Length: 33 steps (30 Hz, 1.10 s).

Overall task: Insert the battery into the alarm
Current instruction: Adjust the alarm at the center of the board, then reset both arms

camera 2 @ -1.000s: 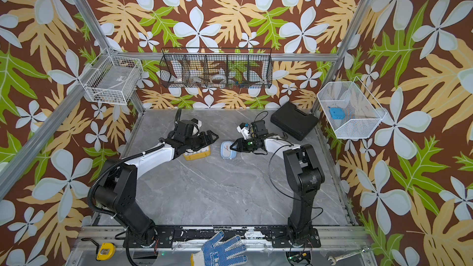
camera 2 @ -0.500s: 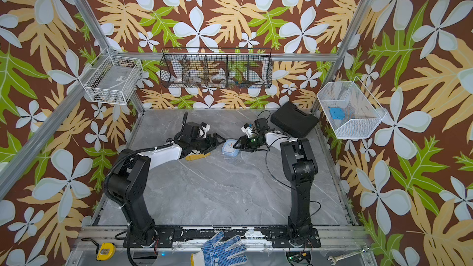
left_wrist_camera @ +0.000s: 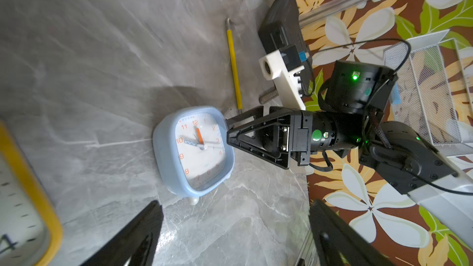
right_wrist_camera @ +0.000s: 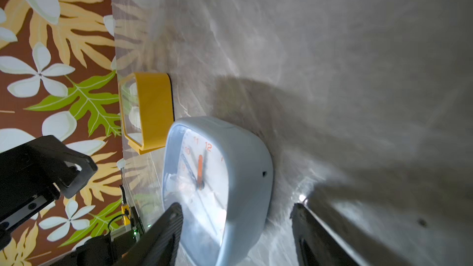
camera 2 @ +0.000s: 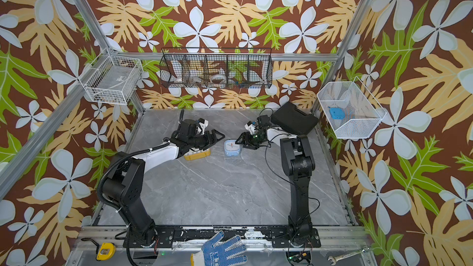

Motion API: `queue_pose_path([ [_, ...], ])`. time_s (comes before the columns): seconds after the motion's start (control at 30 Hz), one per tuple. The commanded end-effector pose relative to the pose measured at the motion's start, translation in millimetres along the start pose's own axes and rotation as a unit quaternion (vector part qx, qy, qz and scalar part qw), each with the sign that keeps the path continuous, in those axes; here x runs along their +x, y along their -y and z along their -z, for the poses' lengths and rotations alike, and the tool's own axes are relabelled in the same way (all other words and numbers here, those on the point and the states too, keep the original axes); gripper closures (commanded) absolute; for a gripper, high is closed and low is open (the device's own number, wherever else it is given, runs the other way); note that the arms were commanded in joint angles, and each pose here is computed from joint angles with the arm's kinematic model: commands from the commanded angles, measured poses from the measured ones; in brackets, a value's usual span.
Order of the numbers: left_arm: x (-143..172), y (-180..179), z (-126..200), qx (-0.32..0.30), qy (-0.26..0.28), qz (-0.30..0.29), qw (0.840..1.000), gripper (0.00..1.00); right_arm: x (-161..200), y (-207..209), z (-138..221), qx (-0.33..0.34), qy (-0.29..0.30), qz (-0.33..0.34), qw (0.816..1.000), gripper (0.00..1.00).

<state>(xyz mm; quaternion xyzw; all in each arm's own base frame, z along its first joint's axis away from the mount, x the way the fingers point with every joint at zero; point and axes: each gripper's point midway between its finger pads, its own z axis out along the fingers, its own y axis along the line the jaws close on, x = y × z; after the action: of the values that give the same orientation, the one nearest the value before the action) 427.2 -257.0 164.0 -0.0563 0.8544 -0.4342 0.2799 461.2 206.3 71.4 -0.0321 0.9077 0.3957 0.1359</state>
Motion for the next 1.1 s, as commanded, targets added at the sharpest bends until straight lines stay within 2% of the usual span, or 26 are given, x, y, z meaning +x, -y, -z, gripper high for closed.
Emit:
queue_pose_path([
  [0.0, -29, -8, 24, -0.043, 0.052, -0.051, 0.996, 0.09, -30, 0, 35, 0.057, 0.074, 0.029, 0.995, 0.27],
  [0.1, -53, -25, 54, -0.102, 0.088, -0.090, 0.987, 0.08, -45, 4, 78, 0.122, 0.137, 0.062, 0.981, 0.25],
  [0.2, -74, -54, 93, -0.163, 0.138, -0.105, 0.971, 0.08, -44, 21, 126, 0.219, 0.203, 0.101, 0.949, 0.20],
  [0.23, -78, -63, 108, -0.168, 0.161, -0.105, 0.967, 0.08, -40, 29, 145, 0.266, 0.230, 0.114, 0.929, 0.16],
  [0.3, -84, -78, 141, -0.188, 0.219, -0.109, 0.951, 0.07, -28, 45, 181, 0.349, 0.283, 0.127, 0.884, 0.00],
  [0.37, -84, -92, 170, -0.232, 0.269, -0.145, 0.923, 0.06, -9, 61, 211, 0.418, 0.331, 0.136, 0.835, 0.00],
  [0.43, -77, -106, 196, -0.280, 0.318, -0.184, 0.887, 0.03, 13, 72, 234, 0.461, 0.375, 0.145, 0.791, 0.00],
  [0.53, -66, -124, 226, -0.324, 0.386, -0.203, 0.839, 0.00, 42, 83, 242, 0.473, 0.427, 0.170, 0.752, 0.00],
  [0.57, -61, -129, 230, -0.330, 0.396, -0.212, 0.830, 0.00, 48, 84, 243, 0.468, 0.445, 0.172, 0.743, 0.00],
  [0.67, -53, -132, 232, -0.318, 0.423, -0.235, 0.815, 0.00, 58, 85, 240, 0.441, 0.484, 0.179, 0.734, 0.00],
  [0.7, -55, -131, 232, -0.317, 0.423, -0.238, 0.815, 0.00, 61, 83, 236, 0.431, 0.489, 0.192, 0.734, 0.00],
  [0.77, -56, -115, 238, -0.283, 0.462, -0.264, 0.798, 0.00, 65, 84, 226, 0.418, 0.483, 0.208, 0.741, 0.00],
  [0.8, -56, -111, 238, -0.272, 0.468, -0.271, 0.796, 0.00, 69, 86, 222, 0.412, 0.486, 0.214, 0.741, 0.01],
  [0.87, -57, -110, 232, -0.268, 0.454, -0.272, 0.805, 0.00, 77, 89, 220, 0.408, 0.496, 0.216, 0.736, 0.00],
  [0.97, -41, -129, 229, -0.305, 0.404, -0.255, 0.824, 0.00, 79, 97, 215, 0.413, 0.494, 0.210, 0.736, 0.00],
  [1.0, -31, -133, 233, -0.310, 0.402, -0.259, 0.822, 0.00, 74, 96, 214, 0.411, 0.494, 0.212, 0.736, 0.01],
  [1.03, -22, -132, 241, -0.301, 0.423, -0.270, 0.811, 0.00, 73, 100, 211, 0.410, 0.484, 0.208, 0.745, 0.01],
  [1.07, -15, -135, 249, -0.298, 0.449, -0.264, 0.800, 0.00, 73, 100, 211, 0.407, 0.484, 0.209, 0.746, 0.00],
])
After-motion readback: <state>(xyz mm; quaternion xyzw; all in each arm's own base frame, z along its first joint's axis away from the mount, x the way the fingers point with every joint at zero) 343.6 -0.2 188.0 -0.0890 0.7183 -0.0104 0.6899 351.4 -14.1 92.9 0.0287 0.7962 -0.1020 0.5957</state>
